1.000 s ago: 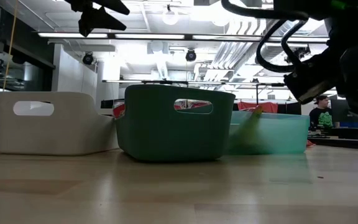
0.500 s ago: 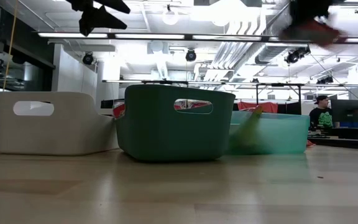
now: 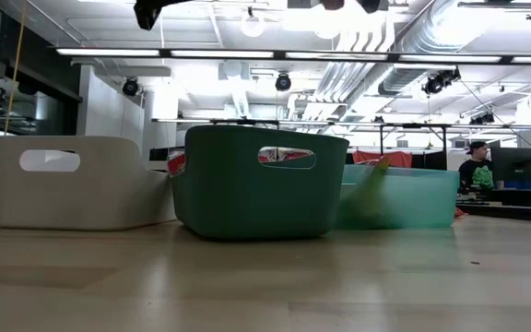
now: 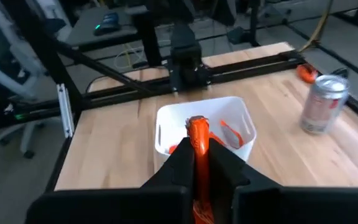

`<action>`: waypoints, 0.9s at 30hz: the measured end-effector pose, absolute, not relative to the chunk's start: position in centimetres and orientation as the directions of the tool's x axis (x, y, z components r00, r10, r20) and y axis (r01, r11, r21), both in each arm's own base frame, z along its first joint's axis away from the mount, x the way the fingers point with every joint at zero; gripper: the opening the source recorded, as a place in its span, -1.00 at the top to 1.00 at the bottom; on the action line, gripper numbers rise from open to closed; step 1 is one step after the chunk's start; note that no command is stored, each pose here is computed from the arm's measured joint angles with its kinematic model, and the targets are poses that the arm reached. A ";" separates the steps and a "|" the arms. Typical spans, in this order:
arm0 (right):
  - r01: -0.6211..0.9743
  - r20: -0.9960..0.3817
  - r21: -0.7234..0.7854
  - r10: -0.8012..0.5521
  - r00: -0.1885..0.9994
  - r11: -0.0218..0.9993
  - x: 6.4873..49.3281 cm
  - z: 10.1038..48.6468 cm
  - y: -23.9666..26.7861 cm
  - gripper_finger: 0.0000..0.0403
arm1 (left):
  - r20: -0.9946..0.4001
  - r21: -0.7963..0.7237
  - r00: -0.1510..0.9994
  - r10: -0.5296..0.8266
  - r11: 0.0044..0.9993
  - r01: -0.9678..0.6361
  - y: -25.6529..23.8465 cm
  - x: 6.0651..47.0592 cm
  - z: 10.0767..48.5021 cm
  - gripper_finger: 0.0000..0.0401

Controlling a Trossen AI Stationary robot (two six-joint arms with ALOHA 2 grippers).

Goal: Sort candy
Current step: Put the orange chocolate into the white bin

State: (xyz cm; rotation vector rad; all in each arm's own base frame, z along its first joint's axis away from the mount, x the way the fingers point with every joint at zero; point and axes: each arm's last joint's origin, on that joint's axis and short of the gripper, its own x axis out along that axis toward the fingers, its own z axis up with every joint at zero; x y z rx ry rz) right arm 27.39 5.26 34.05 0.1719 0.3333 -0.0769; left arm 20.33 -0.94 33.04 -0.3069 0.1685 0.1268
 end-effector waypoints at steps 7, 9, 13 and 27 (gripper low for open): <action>0.044 -0.222 0.262 0.016 0.975 0.964 28.0 33.0 4.2 0.96 | -0.183 -0.304 0.978 0.098 0.941 -0.151 -1.0 20.3 33.0 0.03; 0.043 -0.220 0.263 0.016 0.975 0.964 28.1 33.0 4.3 0.95 | -0.171 -0.307 0.980 0.098 0.940 -0.148 -1.0 20.4 33.2 0.03; 0.082 -0.201 0.265 -0.028 0.979 0.961 30.0 31.8 3.4 0.95 | -0.064 -0.314 0.993 0.098 0.943 -0.113 -1.0 20.5 34.2 0.03; -0.025 -0.141 0.219 0.058 0.988 0.975 43.0 24.2 3.7 0.95 | 0.109 -0.259 0.974 0.198 0.952 -0.164 -0.7 20.4 35.9 0.03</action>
